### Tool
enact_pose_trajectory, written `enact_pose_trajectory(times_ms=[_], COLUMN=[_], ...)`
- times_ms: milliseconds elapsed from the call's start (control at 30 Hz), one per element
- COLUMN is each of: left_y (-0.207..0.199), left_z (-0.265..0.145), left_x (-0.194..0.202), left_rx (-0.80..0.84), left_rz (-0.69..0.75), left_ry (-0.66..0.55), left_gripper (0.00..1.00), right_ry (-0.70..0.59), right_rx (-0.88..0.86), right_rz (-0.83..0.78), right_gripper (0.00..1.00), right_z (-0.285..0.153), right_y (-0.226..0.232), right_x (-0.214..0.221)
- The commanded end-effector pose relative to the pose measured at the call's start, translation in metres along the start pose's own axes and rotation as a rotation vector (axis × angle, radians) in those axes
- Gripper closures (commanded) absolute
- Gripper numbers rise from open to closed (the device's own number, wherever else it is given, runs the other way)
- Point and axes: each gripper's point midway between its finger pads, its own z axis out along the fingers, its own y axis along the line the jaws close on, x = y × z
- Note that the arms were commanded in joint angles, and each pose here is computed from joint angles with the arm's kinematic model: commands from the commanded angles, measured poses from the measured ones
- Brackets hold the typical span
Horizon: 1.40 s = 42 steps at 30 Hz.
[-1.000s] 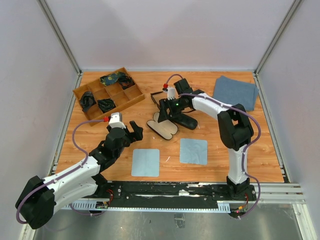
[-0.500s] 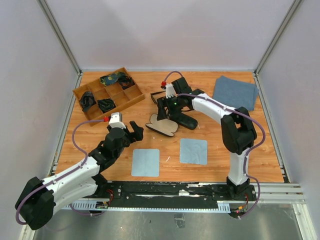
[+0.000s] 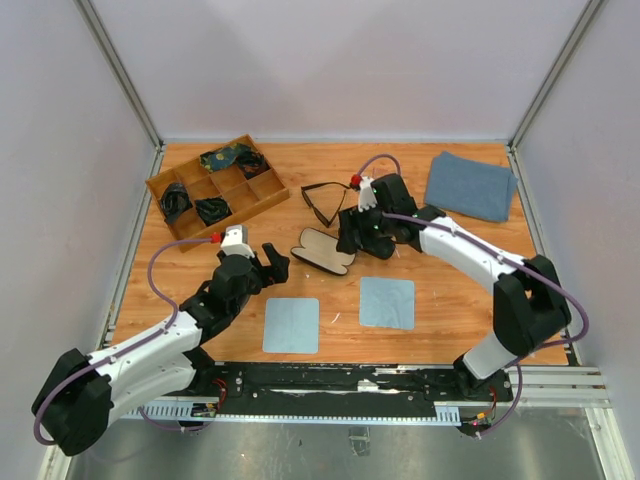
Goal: Organize the sunglasses
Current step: Place the sunglasses case at the center of the board.
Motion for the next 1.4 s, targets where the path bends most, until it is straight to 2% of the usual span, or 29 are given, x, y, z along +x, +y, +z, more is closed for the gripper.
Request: enact_pose_trajectory(times_ms=[0, 200, 500, 967, 1367], left_y=[-0.006, -0.011, -0.013, -0.006, -0.005], left_z=[0.004, 0.007, 0.003, -0.023, -0.022], left_x=[-0.002, 0.001, -0.008, -0.039, -0.041], left_rx=[0.025, 0.044, 0.046, 0.019, 0.008], left_rz=[-0.017, -0.025, -0.026, -0.011, 0.002], left_ry=[-0.008, 0.008, -0.010, -0.087, -0.090], left_gripper=[0.01, 0.01, 0.01, 0.00, 0.00], right_ry=[-0.070, -0.063, 0.022, 0.115, 0.132], right_rx=[0.097, 0.117, 0.003, -0.029, 0.020], right_rz=[0.010, 0.003, -0.059, -0.100, -0.114], right_gripper=[0.24, 0.25, 0.25, 0.25, 0.25], right_z=[-0.023, -0.042, -0.010, 0.047, 0.059], right_y=[-0.008, 0.001, 0.056, 0.077, 0.066], right_x=[0.010, 0.045, 0.083, 0.092, 0.088])
